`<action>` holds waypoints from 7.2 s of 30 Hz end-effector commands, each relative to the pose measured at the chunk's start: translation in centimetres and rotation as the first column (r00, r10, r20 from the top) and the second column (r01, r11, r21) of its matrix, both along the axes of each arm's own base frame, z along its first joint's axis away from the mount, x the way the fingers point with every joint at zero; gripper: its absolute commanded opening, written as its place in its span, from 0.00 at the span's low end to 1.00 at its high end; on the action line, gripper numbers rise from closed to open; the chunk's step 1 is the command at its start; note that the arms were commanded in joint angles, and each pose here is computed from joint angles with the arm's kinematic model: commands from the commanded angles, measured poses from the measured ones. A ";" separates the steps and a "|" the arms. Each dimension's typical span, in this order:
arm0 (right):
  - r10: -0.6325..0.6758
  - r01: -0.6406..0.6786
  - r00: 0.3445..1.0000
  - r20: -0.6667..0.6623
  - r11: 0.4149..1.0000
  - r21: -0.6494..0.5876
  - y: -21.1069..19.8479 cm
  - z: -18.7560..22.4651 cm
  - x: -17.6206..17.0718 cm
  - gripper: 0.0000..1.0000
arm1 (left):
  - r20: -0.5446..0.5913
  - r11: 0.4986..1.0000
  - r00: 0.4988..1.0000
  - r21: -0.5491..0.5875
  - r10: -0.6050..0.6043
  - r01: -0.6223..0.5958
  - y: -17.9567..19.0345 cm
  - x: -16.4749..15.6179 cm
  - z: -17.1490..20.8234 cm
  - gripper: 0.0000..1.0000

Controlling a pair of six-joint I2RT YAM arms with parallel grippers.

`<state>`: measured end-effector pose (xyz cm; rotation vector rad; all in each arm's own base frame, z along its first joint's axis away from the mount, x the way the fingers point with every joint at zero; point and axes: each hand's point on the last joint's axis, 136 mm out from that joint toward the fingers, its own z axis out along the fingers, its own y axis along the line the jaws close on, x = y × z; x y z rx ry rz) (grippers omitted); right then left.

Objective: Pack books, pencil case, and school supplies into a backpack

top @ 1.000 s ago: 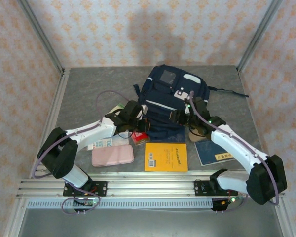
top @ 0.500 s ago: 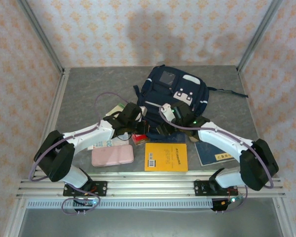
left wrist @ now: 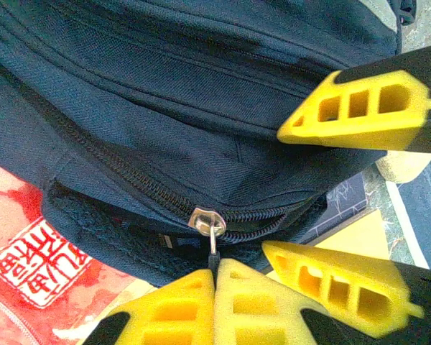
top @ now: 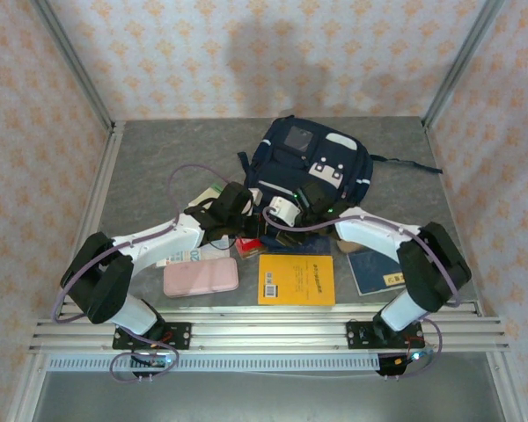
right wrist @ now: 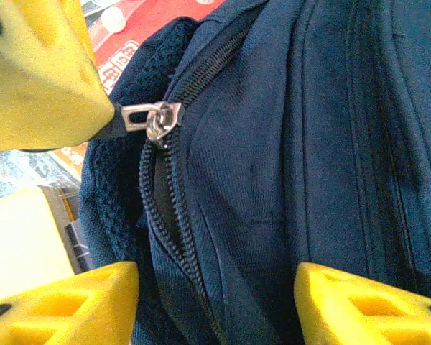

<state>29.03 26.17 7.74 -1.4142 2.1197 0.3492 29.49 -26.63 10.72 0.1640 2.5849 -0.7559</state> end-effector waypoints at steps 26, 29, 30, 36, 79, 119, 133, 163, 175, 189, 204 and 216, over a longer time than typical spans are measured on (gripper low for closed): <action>-0.019 0.017 0.982 0.189 1.000 0.013 -1.6 3.0 0.4 0.00 | -0.003 1.000 1.000 -0.001 -0.010 0.010 0.3 1.2 0.8 0.06; -0.025 0.018 0.981 0.191 0.999 0.039 -1.4 3.5 0.3 0.00 | 0.020 1.000 1.000 -0.028 0.007 -0.006 0.3 1.3 1.8 0.26; -0.027 0.018 0.981 0.190 0.999 0.047 -1.4 3.6 0.3 0.00 | 0.020 0.999 1.000 -0.047 0.010 -0.009 0.1 1.3 2.0 0.30; -0.043 0.027 0.980 0.193 0.996 0.086 -0.9 4.4 0.5 0.00 | 0.007 0.993 1.000 -0.117 0.030 -0.029 -1.3 1.0 2.5 0.42; -0.089 0.041 0.978 0.188 0.968 0.248 0.4 7.8 0.3 0.00 | 0.019 0.993 1.000 0.120 -0.016 0.014 -2.6 2.5 -0.5 0.11; -0.124 0.093 0.978 0.165 0.978 0.188 -0.2 6.8 0.9 0.00 | -0.069 0.977 0.997 0.209 -0.030 0.044 1.4 0.7 -1.1 0.18; -0.140 0.101 0.975 0.172 0.970 0.219 -0.1 7.3 0.9 0.00 | -0.059 0.978 0.998 0.209 -0.009 0.021 0.8 0.3 -1.9 0.17; -0.102 0.114 0.967 0.233 0.993 -0.040 -3.7 4.6 0.9 0.00 | -0.113 0.957 0.970 0.225 0.214 -0.185 9.9 5.6 -1.9 0.00; -0.086 0.073 0.966 0.243 0.995 0.062 -2.5 6.0 0.2 0.00 | 0.070 0.973 0.998 0.231 0.004 -0.020 6.9 4.6 2.9 0.37; -0.388 0.319 0.921 0.042 0.810 0.492 -0.7 7.1 0.4 0.00 | -0.205 0.893 0.925 -0.261 0.319 -0.366 2.6 4.7 4.0 0.50; -0.388 0.376 0.921 -0.039 0.857 0.352 0.3 1.1 -0.5 0.00 | -0.295 0.794 0.856 -0.334 0.423 -0.508 2.4 6.1 1.9 0.44; -0.416 0.390 0.909 0.010 0.860 0.329 0.2 1.0 -0.1 0.00 | -0.381 0.755 0.738 -0.138 0.558 -0.642 5.1 4.1 1.6 0.50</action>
